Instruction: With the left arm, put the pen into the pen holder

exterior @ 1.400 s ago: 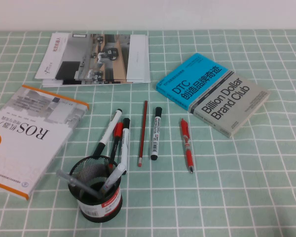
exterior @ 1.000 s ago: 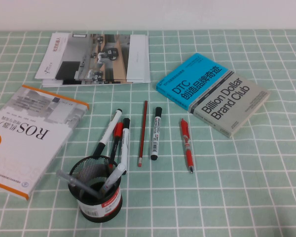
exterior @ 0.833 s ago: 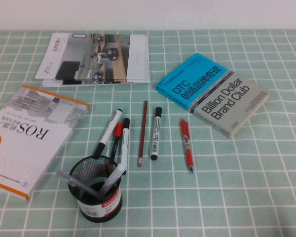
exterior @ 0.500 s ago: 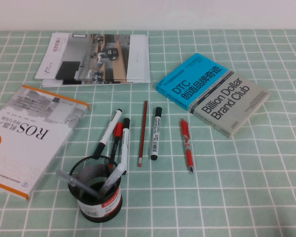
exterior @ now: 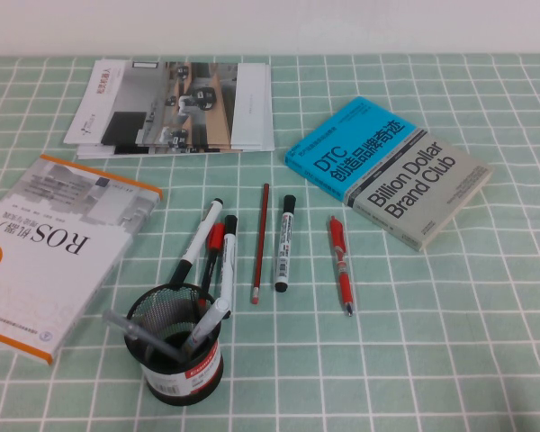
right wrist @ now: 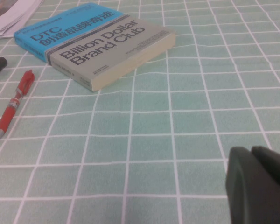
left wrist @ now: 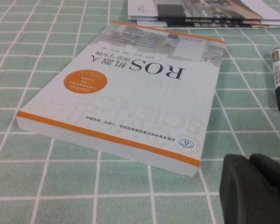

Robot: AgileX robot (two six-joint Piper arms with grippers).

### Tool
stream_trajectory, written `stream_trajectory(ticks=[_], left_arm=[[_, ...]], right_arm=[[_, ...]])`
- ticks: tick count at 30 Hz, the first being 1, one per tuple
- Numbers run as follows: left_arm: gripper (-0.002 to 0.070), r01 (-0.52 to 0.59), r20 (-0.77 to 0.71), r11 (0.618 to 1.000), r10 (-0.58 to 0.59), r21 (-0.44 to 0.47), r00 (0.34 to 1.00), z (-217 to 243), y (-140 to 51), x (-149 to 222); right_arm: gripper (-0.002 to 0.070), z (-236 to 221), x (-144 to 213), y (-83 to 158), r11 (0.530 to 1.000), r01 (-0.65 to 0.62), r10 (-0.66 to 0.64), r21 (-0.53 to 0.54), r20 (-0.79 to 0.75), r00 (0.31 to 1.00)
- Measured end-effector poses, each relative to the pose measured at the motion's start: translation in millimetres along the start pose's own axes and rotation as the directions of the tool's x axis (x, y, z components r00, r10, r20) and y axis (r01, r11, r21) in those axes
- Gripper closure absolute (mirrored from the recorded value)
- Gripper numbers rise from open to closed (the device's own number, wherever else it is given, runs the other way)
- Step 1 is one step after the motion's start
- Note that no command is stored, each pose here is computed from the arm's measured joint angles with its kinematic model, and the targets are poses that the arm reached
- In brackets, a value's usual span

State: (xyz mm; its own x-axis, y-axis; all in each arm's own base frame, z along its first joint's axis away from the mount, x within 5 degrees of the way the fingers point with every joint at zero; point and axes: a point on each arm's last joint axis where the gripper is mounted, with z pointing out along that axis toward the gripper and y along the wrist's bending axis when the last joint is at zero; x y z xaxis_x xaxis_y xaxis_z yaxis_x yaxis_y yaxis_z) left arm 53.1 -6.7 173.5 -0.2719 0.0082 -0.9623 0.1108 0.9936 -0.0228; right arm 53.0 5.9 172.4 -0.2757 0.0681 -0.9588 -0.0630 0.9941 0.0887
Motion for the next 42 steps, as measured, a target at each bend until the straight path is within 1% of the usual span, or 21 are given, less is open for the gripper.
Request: stream_trajectory(ticks=[3, 6, 9, 11, 14, 19, 25, 28, 30, 33, 35, 38, 42], left_arm=[[0.0678, 0.002, 0.0, 1.0, -0.002, 0.0, 1.0, 0.0, 0.0, 0.0], [0.0678, 0.042, 0.009, 0.999, -0.043, 0.014, 0.999, 0.0, -1.2, -0.9], [0.0678, 0.153, 0.053, 0.987, -0.155, 0.049, 0.986, -0.2, -3.7, -5.4], [0.0678, 0.249, 0.086, 0.965, -0.255, 0.079, 0.963, -0.6, -5.0, -9.4], [0.0679, 0.348, 0.114, 0.931, -0.36, 0.113, 0.926, -1.2, -5.9, -13.3], [0.0679, 0.39, 0.129, 0.912, -0.406, 0.128, 0.905, -1.5, -6.0, -15.5], [0.0679, 0.444, 0.116, 0.884, -0.461, 0.148, 0.88, -1.9, -7.2, -16.1], [0.0679, 0.447, 0.089, 0.88, -0.464, 0.161, 0.881, -5.9, -9.7, -29.6], [0.0679, 0.446, 0.069, 0.88, -0.461, 0.165, 0.885, -8.3, -11.2, -45.3], [0.0679, 0.428, 0.006, 0.889, -0.435, 0.16, 0.901, -7.7, -14.3, -72.5], [0.0679, 0.395, -0.059, 0.905, -0.39, 0.157, 0.919, -3.4, -17.1, -92.5], [0.0679, 0.322, -0.173, 0.932, -0.294, 0.164, 0.94, 8.8, -21.7, -122.6], [0.0679, 0.24, -0.314, 0.95, -0.17, 0.199, 0.934, 32.6, -26.9, -156.0]], right_arm=[[0.0696, 0.0, 0.0, 0.0, 1.0, 0.0, 0.0, 0.0, 0.0, 1.0], [0.0696, 0.0, 0.0, 0.0, 1.0, 0.0, 0.0, 0.0, 0.0, 1.0], [0.0696, 0.0, 0.0, 0.0, 1.0, 0.0, 0.0, 0.0, 0.0, 1.0], [0.0696, 0.0, 0.0, 0.0, 1.0, 0.0, 0.0, 0.0, 0.0, 1.0], [0.0696, 0.0, 0.0, 0.0, 1.0, 0.0, 0.0, 0.0, 0.0, 1.0], [0.0696, 0.0, 0.0, 0.0, 1.0, 0.0, 0.0, 0.0, 0.0, 1.0], [0.0696, 0.0, 0.0, 0.0, 1.0, 0.0, 0.0, 0.0, 0.0, 1.0], [0.0696, 0.0, 0.0, 0.0, 1.0, 0.0, 0.0, 0.0, 0.0, 1.0], [0.0696, 0.0, 0.0, 0.0, 1.0, 0.0, 0.0, 0.0, 0.0, 1.0], [0.0696, 0.0, 0.0, 0.0, 1.0, 0.0, 0.0, 0.0, 0.0, 1.0], [0.0696, 0.0, 0.0, 0.0, 1.0, 0.0, 0.0, 0.0, 0.0, 1.0], [0.0696, 0.0, 0.0, 0.0, 1.0, 0.0, 0.0, 0.0, 0.0, 1.0], [0.0696, 0.0, 0.0, 0.0, 1.0, 0.0, 0.0, 0.0, 0.0, 1.0]])
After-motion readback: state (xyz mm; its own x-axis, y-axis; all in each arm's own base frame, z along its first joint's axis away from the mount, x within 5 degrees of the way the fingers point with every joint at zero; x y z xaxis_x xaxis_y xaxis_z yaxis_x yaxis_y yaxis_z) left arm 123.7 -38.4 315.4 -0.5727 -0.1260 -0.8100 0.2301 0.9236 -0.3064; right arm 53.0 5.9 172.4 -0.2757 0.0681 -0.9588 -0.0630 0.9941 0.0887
